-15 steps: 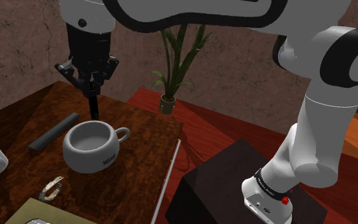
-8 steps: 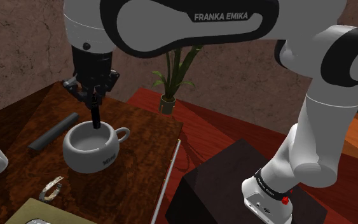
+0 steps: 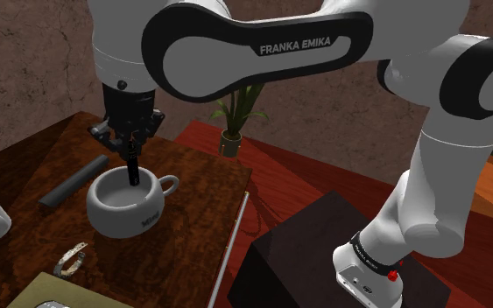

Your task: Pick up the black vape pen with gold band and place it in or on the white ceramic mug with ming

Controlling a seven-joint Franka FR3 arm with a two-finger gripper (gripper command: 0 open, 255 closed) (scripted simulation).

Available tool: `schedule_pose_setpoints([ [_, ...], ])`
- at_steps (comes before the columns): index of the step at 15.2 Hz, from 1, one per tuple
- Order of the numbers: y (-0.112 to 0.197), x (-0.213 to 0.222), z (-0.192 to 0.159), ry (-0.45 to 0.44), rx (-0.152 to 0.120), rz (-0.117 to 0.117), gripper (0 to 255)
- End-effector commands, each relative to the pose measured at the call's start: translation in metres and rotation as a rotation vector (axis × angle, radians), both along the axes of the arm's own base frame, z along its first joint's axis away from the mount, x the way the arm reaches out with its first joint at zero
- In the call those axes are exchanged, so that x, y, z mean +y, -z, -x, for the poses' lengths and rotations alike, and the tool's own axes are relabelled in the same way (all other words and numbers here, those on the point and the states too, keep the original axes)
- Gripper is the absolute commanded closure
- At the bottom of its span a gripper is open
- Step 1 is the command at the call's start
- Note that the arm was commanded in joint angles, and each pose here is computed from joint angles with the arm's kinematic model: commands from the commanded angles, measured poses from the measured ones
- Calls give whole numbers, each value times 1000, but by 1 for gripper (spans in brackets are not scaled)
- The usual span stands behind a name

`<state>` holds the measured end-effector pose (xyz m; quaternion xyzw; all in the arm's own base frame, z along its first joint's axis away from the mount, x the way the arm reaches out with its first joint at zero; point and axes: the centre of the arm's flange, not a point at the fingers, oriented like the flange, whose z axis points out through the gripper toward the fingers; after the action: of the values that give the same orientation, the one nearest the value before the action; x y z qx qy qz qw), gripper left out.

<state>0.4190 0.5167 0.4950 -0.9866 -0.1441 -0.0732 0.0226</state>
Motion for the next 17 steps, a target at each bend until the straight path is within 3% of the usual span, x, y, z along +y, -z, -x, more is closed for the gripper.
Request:
schedule_pose_setpoints([
  [1,0,0,0,0,0,0,255],
  [4,0,0,0,0,0,0,255],
  [5,0,0,0,0,0,0,0],
  [10,0,0,0,0,0,0,0],
  [14,-49,-3,7,0,0,0,0],
  [17,-49,-3,7,0,0,0,0],
])
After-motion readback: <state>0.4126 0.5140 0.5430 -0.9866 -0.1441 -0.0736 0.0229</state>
